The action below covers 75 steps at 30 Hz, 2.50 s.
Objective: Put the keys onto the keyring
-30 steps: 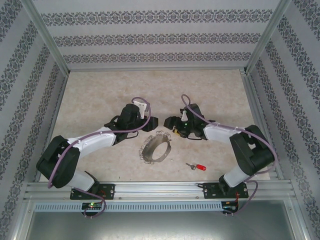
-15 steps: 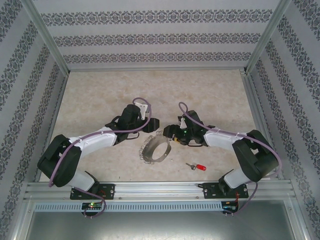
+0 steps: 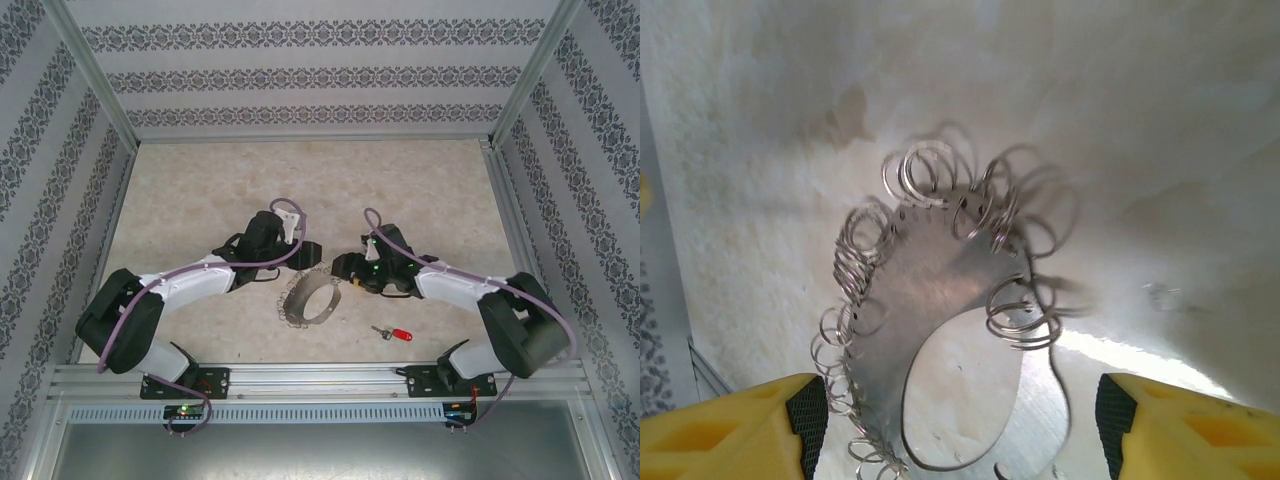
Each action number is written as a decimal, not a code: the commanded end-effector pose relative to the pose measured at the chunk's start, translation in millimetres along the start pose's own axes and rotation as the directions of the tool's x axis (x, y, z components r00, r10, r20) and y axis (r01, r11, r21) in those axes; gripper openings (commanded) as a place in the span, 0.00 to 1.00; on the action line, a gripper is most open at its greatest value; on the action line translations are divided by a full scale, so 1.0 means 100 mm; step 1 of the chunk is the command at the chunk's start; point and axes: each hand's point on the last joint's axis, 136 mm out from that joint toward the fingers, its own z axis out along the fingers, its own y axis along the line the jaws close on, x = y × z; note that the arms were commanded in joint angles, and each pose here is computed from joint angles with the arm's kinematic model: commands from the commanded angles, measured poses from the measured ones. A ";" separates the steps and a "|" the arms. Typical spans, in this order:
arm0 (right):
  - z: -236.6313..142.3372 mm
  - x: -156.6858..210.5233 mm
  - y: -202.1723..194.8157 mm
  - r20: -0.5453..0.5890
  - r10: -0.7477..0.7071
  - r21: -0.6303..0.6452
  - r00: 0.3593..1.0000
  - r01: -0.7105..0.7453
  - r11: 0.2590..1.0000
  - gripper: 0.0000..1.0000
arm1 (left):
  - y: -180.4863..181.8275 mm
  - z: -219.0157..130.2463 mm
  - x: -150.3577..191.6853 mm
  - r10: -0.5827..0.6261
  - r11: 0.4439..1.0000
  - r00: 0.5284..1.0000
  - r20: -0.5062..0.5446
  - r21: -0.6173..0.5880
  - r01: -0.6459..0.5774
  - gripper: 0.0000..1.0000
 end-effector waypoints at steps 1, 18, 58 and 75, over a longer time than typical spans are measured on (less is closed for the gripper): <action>-0.18 -0.14 -0.13 0.074 0.005 0.030 0.997 -0.007 1.000 0.74 | -0.19 0.04 0.36 0.113 0.993 0.983 -0.142 0.061 -0.105 0.56; -0.53 -0.39 -0.37 0.174 0.058 0.016 0.983 -0.061 0.998 0.74 | -0.37 0.51 0.81 0.285 0.956 0.911 -0.298 0.164 -0.245 0.33; -0.58 -0.40 -0.45 0.185 0.082 0.004 0.979 -0.084 0.996 0.74 | -0.09 0.75 0.73 0.267 0.964 0.924 -0.273 0.062 -0.260 0.33; -0.56 -0.40 -0.48 0.181 0.085 0.011 0.980 -0.088 0.996 0.75 | -0.14 0.82 0.63 0.277 0.961 0.931 -0.238 0.071 -0.268 0.33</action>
